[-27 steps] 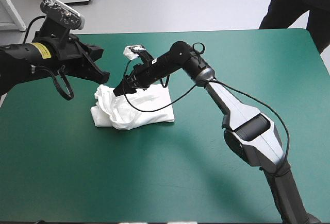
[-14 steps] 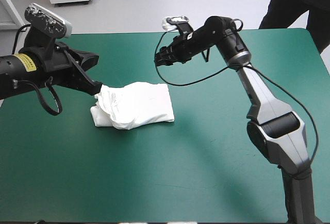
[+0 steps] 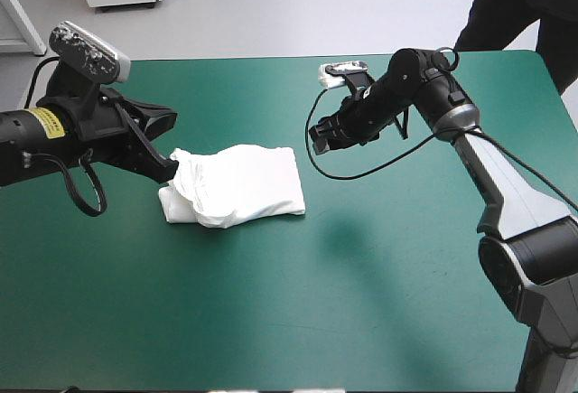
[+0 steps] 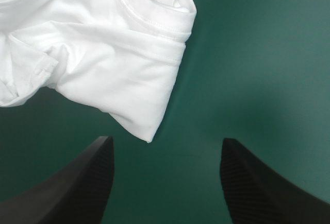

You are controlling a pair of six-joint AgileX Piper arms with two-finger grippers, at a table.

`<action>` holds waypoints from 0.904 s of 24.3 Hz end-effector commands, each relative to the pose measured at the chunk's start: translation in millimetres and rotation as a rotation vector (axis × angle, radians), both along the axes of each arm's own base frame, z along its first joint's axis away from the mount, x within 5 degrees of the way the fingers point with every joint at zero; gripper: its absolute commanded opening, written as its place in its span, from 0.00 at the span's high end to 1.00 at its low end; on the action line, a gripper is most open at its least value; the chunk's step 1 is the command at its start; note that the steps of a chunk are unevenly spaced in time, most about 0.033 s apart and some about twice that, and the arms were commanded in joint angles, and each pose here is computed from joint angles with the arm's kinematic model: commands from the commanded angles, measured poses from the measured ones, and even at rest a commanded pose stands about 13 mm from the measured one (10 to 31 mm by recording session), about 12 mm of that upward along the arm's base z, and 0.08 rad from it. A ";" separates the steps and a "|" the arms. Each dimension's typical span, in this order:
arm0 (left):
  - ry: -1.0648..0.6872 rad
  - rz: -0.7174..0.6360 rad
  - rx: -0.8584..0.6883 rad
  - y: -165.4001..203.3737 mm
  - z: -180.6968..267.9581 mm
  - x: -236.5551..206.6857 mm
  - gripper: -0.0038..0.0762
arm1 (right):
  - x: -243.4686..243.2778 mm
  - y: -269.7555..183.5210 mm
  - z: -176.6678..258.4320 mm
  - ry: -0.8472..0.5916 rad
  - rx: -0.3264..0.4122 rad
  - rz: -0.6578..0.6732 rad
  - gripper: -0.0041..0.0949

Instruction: Fold the cloth

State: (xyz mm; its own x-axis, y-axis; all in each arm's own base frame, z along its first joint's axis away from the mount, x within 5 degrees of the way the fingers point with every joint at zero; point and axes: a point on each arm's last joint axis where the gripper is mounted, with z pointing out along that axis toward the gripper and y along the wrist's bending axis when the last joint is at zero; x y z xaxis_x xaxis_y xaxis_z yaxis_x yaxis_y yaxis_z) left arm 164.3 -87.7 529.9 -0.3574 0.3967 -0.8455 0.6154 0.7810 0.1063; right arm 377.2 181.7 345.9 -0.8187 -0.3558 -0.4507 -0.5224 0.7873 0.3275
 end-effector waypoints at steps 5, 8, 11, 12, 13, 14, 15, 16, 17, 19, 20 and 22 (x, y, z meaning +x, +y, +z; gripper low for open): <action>-0.051 0.075 0.112 12.0 2.7 0.7 0.68 | 17.0 14.1 -25.1 0.037 0.100 0.055 0.37; -0.076 0.126 0.141 16.4 3.5 4.9 0.60 | 26.9 20.7 -48.0 0.084 0.120 0.060 0.37; -0.094 0.146 0.135 17.4 5.0 6.3 0.53 | 37.4 30.5 -69.2 0.117 0.188 0.071 0.37; -0.095 0.147 0.137 17.6 5.0 6.4 0.53 | 39.4 32.3 -71.1 0.120 0.201 0.074 0.37; -0.095 0.147 0.137 17.6 5.0 6.4 0.53 | 41.9 34.0 -72.4 0.119 0.212 0.078 0.37; -0.095 0.147 0.137 17.6 5.0 6.4 0.53 | 44.7 36.2 -75.9 0.131 0.223 0.080 0.37; -0.095 0.147 0.137 17.6 5.0 6.4 0.53 | 47.4 37.7 -76.1 0.128 0.231 0.081 0.37; -0.094 0.148 0.135 17.6 5.0 6.4 0.53 | 51.8 40.1 -77.8 0.125 0.244 0.082 0.37; -0.090 0.148 0.137 17.7 4.7 6.2 0.53 | 54.6 41.9 -79.3 0.123 0.256 0.085 0.37; -0.086 0.148 0.139 17.8 4.3 6.1 0.53 | 60.2 45.7 -84.2 0.130 0.283 0.082 0.37; -0.086 0.148 0.139 17.8 4.3 6.1 0.53 | 62.0 47.9 -90.0 0.145 0.284 0.087 0.37; -0.079 0.150 0.139 17.9 3.8 5.8 0.53 | 60.1 57.3 -102.8 0.177 0.273 0.105 0.42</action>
